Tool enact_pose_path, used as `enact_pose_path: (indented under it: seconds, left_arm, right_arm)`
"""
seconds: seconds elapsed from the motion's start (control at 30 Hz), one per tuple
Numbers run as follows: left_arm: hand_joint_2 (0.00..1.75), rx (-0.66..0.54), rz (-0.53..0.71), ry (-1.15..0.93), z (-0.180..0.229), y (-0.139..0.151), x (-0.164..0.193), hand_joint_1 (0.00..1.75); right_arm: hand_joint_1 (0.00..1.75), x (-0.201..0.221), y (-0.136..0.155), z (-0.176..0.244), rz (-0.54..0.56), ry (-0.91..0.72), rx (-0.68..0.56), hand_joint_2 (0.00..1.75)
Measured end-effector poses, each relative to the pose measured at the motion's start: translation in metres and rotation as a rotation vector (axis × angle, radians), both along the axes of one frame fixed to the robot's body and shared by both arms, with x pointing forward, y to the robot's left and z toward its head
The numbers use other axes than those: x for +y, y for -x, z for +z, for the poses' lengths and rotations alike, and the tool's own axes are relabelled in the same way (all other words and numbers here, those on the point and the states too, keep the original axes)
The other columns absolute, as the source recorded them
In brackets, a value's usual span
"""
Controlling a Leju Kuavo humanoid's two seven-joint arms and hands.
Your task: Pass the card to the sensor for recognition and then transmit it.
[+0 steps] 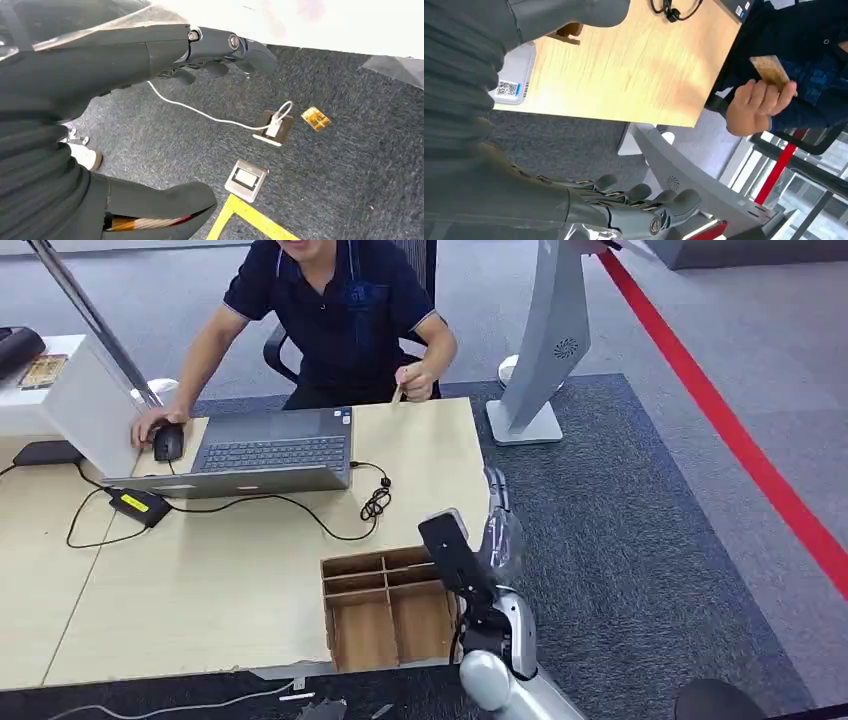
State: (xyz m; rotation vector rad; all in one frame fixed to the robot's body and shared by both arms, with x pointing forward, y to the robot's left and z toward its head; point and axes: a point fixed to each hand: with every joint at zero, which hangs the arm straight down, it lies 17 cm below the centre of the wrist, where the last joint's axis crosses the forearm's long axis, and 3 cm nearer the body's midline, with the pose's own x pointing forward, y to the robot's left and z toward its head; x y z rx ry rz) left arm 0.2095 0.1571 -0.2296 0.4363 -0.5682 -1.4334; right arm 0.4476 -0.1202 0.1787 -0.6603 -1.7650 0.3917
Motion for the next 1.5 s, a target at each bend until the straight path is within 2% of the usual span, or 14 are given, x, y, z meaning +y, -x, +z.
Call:
enact_pose_path:
  seconds: [0.33, 0.57, 1.1, 1.5]
  left_arm:
    - [1.75, 0.004, 0.021, -0.011, 0.0, 0.001, 0.003, 0.0]
    - [1.75, -0.008, 0.039, 0.003, -0.001, 0.003, 0.003, 0.0]
    - [1.75, -0.012, 0.06, 0.003, -0.002, 0.005, 0.009, 0.0]
    - [1.75, 0.014, 0.046, 0.002, -0.004, 0.007, 0.009, 0.0]
  right_arm:
    - [0.0, -0.004, 0.022, 0.014, 0.01, 0.004, -0.028, 1.75]
    - [0.0, -0.019, 0.048, 0.018, -0.025, 0.036, -0.063, 1.75]
    - [0.0, -0.019, 0.063, 0.029, 0.026, 0.086, -0.048, 1.75]
    - [0.0, 0.0, 0.066, 0.017, 0.08, 0.219, -0.029, 1.75]
